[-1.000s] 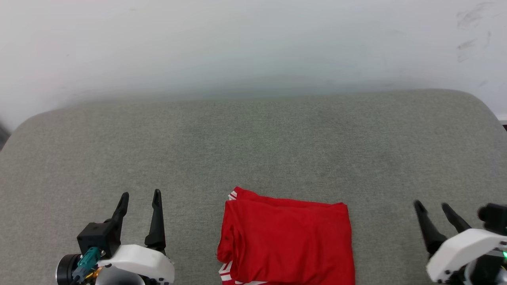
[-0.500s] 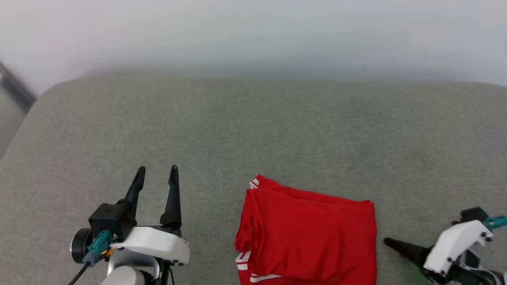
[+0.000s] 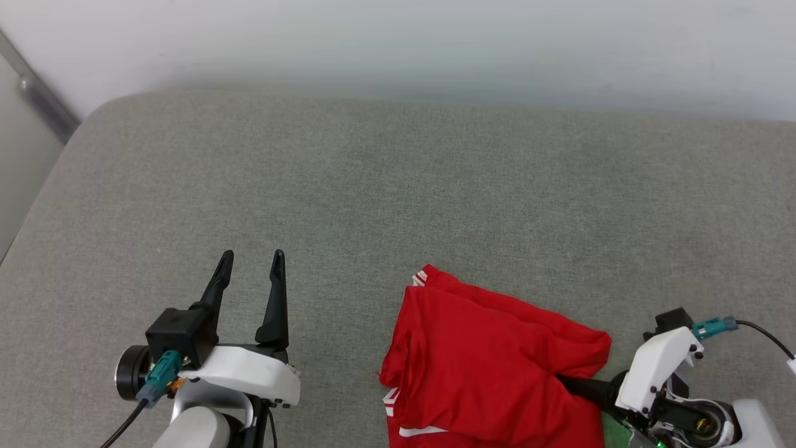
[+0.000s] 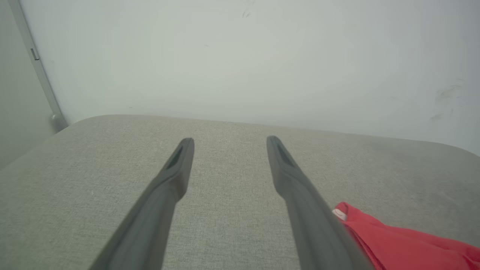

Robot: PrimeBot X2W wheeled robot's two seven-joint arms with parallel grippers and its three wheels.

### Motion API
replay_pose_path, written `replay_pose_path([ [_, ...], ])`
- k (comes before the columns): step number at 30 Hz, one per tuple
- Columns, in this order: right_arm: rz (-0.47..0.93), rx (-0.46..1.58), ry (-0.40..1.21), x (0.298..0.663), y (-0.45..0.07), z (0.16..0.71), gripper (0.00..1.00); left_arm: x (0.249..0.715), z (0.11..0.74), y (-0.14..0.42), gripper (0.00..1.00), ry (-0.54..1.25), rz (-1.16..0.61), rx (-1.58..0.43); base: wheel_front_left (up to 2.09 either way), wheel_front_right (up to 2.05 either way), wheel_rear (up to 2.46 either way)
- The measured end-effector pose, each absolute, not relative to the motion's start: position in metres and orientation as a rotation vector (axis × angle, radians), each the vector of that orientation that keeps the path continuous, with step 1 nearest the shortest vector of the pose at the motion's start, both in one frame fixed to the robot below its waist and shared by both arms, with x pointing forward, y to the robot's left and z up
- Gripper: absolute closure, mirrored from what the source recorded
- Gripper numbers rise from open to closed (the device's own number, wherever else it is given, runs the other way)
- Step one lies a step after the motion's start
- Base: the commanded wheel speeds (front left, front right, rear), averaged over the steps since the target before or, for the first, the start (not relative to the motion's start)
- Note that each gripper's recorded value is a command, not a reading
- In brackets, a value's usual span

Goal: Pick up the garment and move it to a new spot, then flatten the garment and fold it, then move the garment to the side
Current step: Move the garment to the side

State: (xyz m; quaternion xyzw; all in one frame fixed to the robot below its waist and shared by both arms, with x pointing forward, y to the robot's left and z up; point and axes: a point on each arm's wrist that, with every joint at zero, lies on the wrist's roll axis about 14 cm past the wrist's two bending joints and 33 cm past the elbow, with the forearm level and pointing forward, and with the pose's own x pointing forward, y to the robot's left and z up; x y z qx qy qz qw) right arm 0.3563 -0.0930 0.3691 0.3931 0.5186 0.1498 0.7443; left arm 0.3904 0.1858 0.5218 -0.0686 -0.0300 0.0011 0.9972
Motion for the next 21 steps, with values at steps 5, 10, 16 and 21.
replay_pose_path([
  [5, 0.355, 0.797, 1.075, 0.36, -0.093, 0.383, 1.0, 0.386, 0.526, 0.187, 0.0, -0.073, 0.004, -0.129, 0.0, 0.0, 0.0],
  [10, 0.364, 0.61, 0.978, 0.365, -0.114, 0.405, 1.0, 0.379, 0.526, 0.181, 0.0, -0.073, -0.018, -0.123, 0.0, 0.0, 0.0],
  [16, 0.217, 0.282, 0.91, 0.359, -0.188, 0.411, 1.0, 0.384, 0.532, 0.153, 0.0, -0.087, -0.096, -0.133, 0.0, 0.0, 0.0],
  [21, 0.056, 0.164, 0.87, 0.353, -0.248, 0.416, 1.0, 0.397, 0.536, 0.117, 0.0, -0.094, -0.198, -0.15, 0.0, 0.0, 0.0],
])
